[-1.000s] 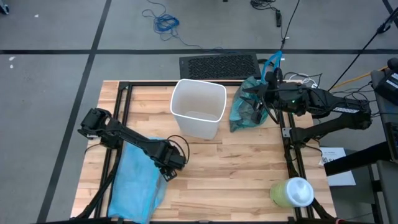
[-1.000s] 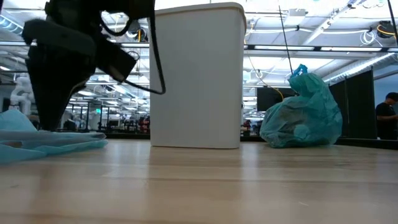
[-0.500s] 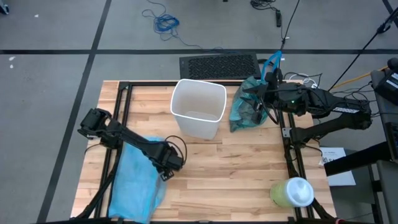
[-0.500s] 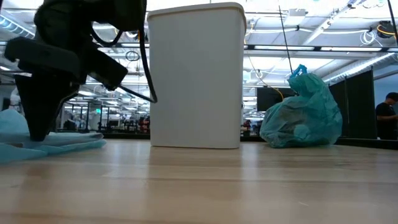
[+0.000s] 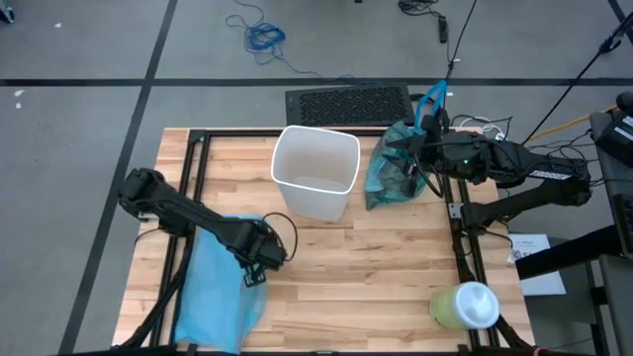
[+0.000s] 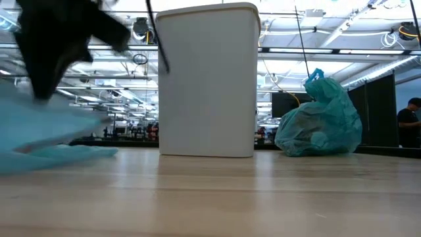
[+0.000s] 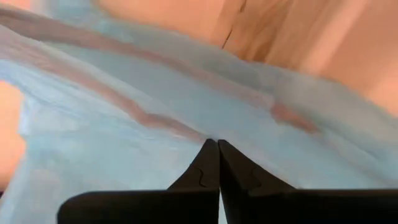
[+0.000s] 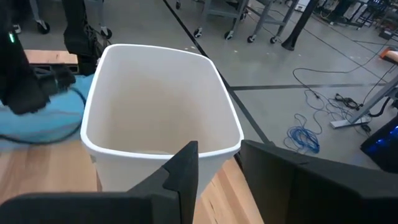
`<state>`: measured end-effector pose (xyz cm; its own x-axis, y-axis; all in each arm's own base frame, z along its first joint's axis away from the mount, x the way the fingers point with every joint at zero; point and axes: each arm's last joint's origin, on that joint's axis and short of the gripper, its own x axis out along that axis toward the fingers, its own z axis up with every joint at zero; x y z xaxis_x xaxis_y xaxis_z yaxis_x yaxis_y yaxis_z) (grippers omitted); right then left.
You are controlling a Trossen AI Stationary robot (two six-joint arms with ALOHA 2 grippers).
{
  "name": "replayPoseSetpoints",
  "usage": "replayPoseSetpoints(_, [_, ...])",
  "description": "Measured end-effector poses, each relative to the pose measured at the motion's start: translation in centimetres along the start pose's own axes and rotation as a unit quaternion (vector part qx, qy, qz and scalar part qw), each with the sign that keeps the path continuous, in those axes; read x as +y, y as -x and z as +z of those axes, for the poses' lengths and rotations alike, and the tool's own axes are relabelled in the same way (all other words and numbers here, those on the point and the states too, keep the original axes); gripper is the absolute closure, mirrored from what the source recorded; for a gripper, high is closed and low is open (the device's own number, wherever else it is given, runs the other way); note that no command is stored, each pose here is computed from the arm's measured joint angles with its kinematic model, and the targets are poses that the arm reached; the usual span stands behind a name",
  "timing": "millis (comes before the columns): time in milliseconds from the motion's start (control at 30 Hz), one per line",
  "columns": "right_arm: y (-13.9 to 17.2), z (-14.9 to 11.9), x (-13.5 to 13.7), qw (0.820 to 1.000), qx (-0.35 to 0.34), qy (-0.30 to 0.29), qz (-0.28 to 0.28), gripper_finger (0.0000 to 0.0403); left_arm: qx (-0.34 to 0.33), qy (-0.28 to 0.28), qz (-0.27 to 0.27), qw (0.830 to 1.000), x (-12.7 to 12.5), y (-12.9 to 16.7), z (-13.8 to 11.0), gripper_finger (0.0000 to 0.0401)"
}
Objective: Place trash/remove bag and relplace
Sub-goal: Insert a new trash bag into the trash bin
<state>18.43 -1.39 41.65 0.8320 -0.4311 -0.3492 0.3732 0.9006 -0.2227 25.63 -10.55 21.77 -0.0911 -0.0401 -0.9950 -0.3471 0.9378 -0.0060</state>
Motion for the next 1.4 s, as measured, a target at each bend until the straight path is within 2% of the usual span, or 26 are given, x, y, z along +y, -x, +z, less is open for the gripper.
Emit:
replayPoseSetpoints(100, [0.0, 0.0, 0.1, 1.0, -0.002, 0.001, 0.014, 0.0289, -0.035, 0.008, -0.008, 0.999, 0.6, 3.7, -0.9, 0.04])
replayPoseSetpoints(267, [0.1, 0.4, 0.8, 0.996, -0.023, 0.004, 0.09, 0.0289, -0.131, 0.035, -0.044, 0.99, 2.1, 9.9, -2.9, 0.04])
replayPoseSetpoints(400, [-0.4, 0.6, 2.2, 0.989, -0.032, 0.04, 0.142, 0.0289, -0.226, 0.054, -0.078, 0.969, 3.7, 14.4, -4.7, 0.0401])
replayPoseSetpoints(567, [-2.4, 0.8, 4.6, 0.983, -0.03, 0.073, 0.165, 0.0289, -0.326, 0.066, -0.106, 0.937, 5.7, 18.7, -7.0, 0.0401])
replayPoseSetpoints(767, [-5.5, 1.1, 7.6, 0.982, -0.028, 0.022, 0.183, 0.0284, -0.393, 0.03, -0.119, 0.911, 6.8, 21.8, -8.8, 0.0401])
replayPoseSetpoints(900, [-6.9, 0.9, 9.6, 0.98, -0.021, -0.012, 0.199, 0.025, -0.425, 0.008, -0.113, 0.898, 6.9, 23.1, -9.3, 0.0401])
replayPoseSetpoints(1000, [-7.7, 0.8, 10.9, 0.976, -0.014, -0.056, 0.209, 0.0205, -0.449, -0.008, -0.111, 0.887, 6.9, 23.9, -9.6, 0.0401])
replayPoseSetpoints(1200, [-9.4, 0.6, 13.1, 0.965, -0.012, -0.136, 0.223, 0.0115, -0.508, -0.054, -0.107, 0.853, 6.9, 25.7, -9.8, 0.0401])
replayPoseSetpoints(1400, [-11.7, 0.5, 14.9, 0.958, -0.033, -0.174, 0.227, 0.0083, -0.541, -0.064, -0.083, 0.834, 7.4, 26.8, -10.2, 0.0401])
